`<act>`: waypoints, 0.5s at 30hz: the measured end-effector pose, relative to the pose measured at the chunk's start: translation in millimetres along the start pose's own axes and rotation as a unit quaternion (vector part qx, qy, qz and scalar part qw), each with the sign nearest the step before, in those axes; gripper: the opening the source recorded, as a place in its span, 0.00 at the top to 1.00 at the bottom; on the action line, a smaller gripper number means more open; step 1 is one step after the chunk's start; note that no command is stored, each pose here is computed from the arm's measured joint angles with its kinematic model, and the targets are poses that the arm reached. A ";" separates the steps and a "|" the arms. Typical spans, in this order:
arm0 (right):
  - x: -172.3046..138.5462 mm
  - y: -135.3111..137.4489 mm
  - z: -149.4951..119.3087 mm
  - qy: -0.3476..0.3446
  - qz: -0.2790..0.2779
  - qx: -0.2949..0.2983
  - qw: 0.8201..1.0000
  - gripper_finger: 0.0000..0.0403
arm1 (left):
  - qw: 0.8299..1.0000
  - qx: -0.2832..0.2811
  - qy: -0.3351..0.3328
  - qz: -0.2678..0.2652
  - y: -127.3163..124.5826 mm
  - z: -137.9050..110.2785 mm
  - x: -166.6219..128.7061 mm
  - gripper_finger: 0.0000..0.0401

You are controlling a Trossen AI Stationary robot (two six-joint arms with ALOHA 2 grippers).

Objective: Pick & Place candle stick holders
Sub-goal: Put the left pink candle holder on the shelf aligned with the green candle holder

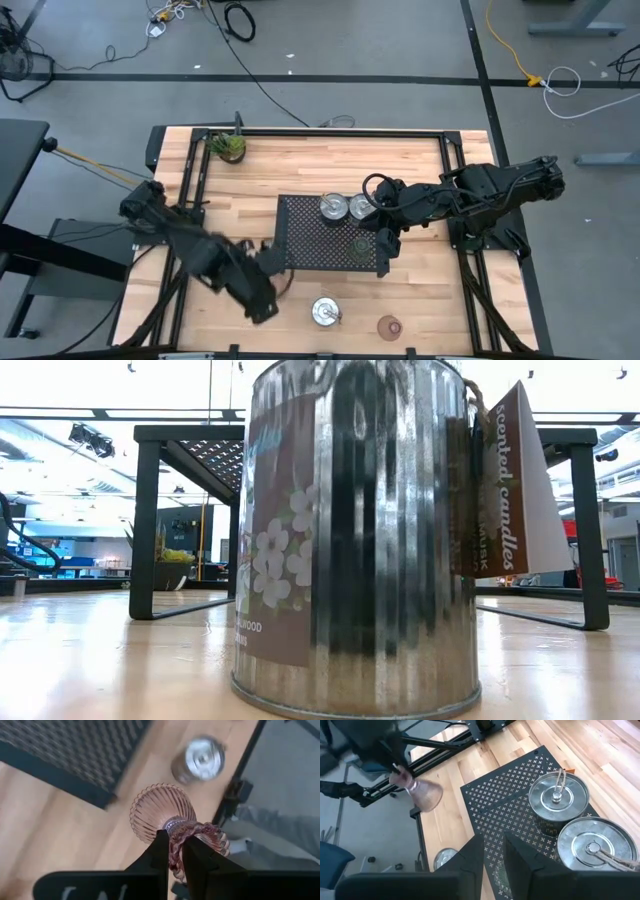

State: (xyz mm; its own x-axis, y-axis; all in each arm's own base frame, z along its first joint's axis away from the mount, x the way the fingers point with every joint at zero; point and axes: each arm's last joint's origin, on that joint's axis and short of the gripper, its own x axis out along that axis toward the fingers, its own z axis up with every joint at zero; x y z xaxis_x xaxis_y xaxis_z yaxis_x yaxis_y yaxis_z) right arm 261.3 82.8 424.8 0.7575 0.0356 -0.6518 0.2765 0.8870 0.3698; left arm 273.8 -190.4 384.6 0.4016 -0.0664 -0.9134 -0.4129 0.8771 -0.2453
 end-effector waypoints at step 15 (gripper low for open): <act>-0.1 -0.7 0.7 -0.011 -0.013 -0.011 1.000 0.82 | 0.999 0.014 -0.036 -0.026 53.4 97.9 -0.9 0.92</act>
State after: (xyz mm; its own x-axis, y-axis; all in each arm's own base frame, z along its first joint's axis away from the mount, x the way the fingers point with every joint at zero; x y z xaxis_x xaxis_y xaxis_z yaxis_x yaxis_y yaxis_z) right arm 261.4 81.8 425.0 0.7627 0.0028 -0.6467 0.2832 0.8976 0.3379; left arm 331.4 -96.9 404.2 0.4802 -0.0786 -0.8737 -0.3673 0.8864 -0.2817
